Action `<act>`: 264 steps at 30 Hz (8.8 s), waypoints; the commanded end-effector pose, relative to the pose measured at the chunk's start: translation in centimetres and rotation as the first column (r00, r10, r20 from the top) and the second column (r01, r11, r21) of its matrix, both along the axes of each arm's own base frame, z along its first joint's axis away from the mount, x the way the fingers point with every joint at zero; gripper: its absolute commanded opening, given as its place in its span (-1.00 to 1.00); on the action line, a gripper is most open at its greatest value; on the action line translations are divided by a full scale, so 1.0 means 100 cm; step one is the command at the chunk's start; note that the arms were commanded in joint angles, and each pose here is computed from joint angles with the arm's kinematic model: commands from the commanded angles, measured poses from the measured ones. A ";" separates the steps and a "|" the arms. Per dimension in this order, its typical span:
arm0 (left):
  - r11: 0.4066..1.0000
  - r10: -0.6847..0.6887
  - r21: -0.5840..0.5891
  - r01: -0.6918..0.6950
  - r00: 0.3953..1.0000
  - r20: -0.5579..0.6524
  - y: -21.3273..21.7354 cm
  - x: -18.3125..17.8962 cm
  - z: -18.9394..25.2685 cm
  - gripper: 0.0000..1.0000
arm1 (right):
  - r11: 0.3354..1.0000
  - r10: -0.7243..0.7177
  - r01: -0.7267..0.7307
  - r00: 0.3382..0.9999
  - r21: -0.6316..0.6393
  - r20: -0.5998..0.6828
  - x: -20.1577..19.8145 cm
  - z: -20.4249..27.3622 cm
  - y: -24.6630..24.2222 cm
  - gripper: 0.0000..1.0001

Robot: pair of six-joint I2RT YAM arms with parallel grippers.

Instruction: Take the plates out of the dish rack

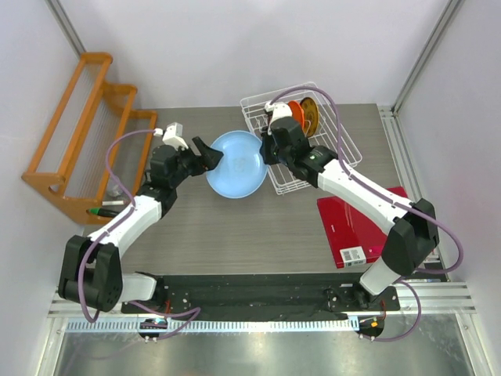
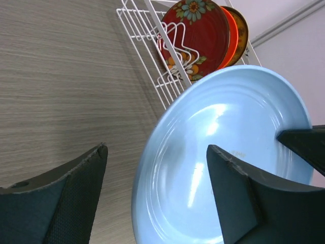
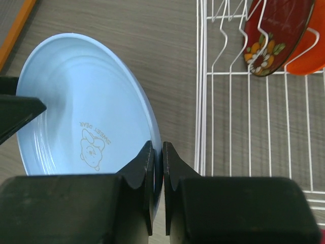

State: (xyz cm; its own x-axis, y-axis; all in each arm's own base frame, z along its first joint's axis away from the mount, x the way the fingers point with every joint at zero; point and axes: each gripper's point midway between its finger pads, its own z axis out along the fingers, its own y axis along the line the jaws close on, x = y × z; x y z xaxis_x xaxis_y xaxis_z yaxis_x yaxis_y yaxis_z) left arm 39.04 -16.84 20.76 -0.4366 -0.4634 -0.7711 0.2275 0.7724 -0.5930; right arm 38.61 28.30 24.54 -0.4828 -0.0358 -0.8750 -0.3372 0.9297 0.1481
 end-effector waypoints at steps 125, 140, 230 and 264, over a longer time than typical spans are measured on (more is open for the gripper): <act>0.964 0.208 0.195 -0.183 0.971 -0.116 0.051 -0.026 -0.038 0.99 | 0.943 -0.275 0.318 0.912 -0.101 0.303 0.096 0.095 -0.069 -0.98; 0.999 0.049 0.006 -0.049 0.999 -0.025 0.011 -0.016 -0.026 0.99 | 0.879 0.215 -0.211 0.976 0.427 0.040 -0.010 0.076 0.030 -0.98; 0.935 0.345 0.093 -0.343 0.939 0.002 0.087 -0.030 -0.034 -1.00 | 0.859 0.216 -0.160 0.974 0.486 -0.061 0.027 0.013 0.024 0.09; 0.921 0.377 0.172 -0.349 0.908 -0.181 0.104 -0.017 -0.116 -0.03 | 0.941 -0.335 0.337 0.941 -0.021 0.053 0.130 -0.016 -0.111 0.14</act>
State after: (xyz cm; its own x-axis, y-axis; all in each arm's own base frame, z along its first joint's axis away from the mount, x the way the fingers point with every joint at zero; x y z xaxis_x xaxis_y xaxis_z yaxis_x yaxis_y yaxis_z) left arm 35.93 -6.31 6.84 -0.4639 -0.5215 -0.7161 -0.2428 0.8523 -0.4633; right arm 47.99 22.02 23.52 -0.5080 0.1830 -0.8417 -0.2113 0.9208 0.3278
